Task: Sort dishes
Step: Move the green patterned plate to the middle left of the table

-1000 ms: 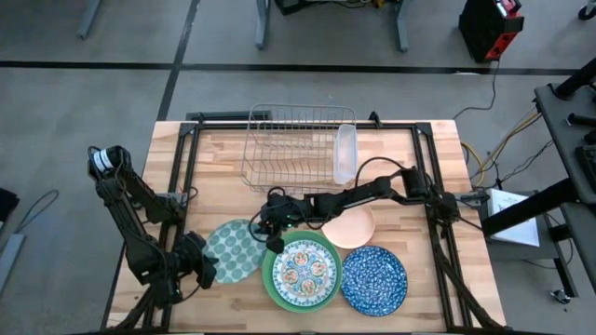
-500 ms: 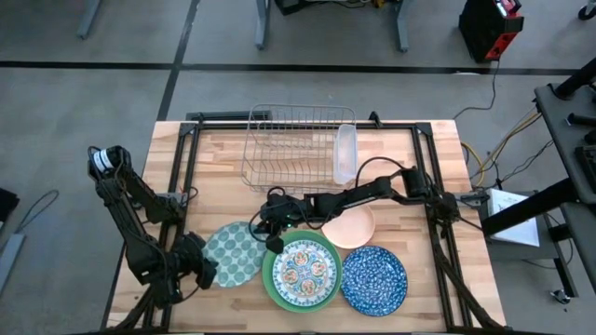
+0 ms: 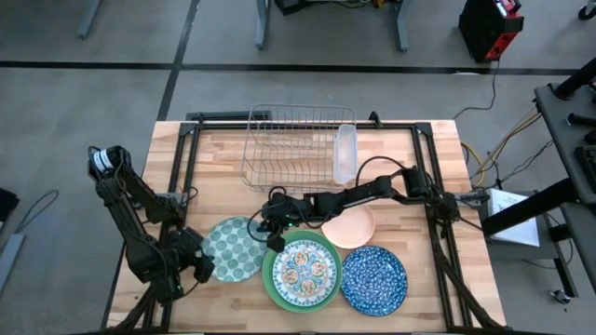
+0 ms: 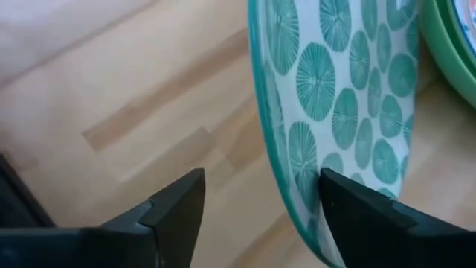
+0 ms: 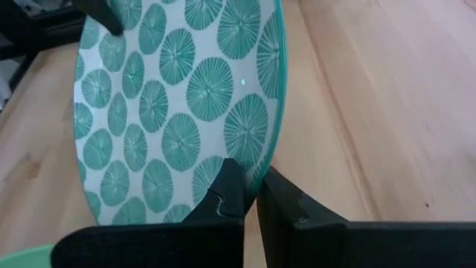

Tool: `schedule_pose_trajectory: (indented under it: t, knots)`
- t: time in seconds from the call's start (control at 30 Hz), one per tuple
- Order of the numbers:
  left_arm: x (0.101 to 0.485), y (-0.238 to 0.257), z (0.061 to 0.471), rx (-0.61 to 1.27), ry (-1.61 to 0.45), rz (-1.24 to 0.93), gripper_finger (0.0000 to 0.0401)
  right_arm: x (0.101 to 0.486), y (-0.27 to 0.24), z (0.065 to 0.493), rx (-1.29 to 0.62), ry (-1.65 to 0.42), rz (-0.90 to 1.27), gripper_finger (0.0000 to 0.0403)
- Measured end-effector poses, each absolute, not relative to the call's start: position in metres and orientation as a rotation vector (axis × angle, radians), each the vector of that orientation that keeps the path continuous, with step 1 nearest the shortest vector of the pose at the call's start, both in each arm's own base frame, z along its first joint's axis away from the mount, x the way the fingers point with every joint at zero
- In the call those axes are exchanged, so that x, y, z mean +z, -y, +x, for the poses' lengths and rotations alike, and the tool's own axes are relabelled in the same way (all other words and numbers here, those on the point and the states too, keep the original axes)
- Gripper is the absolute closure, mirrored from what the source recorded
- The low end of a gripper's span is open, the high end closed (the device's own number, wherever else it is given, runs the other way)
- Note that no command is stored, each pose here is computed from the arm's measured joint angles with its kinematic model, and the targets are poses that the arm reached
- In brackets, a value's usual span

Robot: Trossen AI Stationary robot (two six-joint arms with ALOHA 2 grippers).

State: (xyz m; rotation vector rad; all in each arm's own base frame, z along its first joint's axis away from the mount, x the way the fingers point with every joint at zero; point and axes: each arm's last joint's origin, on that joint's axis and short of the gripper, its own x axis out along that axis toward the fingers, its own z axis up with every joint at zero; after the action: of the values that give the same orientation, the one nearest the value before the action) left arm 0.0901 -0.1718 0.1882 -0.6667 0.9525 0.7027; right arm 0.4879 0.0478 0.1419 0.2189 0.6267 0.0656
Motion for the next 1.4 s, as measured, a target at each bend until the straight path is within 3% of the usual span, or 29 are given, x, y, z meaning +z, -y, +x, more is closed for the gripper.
schedule_pose_trajectory:
  t: [0.57,1.07,1.4]
  knots:
    - [0.191,0.154,0.084,0.782,-0.904,-0.443,0.0118,0.135,-0.044,0.483,0.004,-0.716,0.331,0.0402]
    - [0.192,0.143,0.079,0.832,-0.916,-0.302,0.0116,0.133,-0.041,0.481,-0.064,-0.743,0.483,0.0402]
    - [0.192,0.142,0.078,0.856,-0.909,-0.315,0.0117,0.134,-0.031,0.486,-0.185,-0.653,0.473,0.0373]
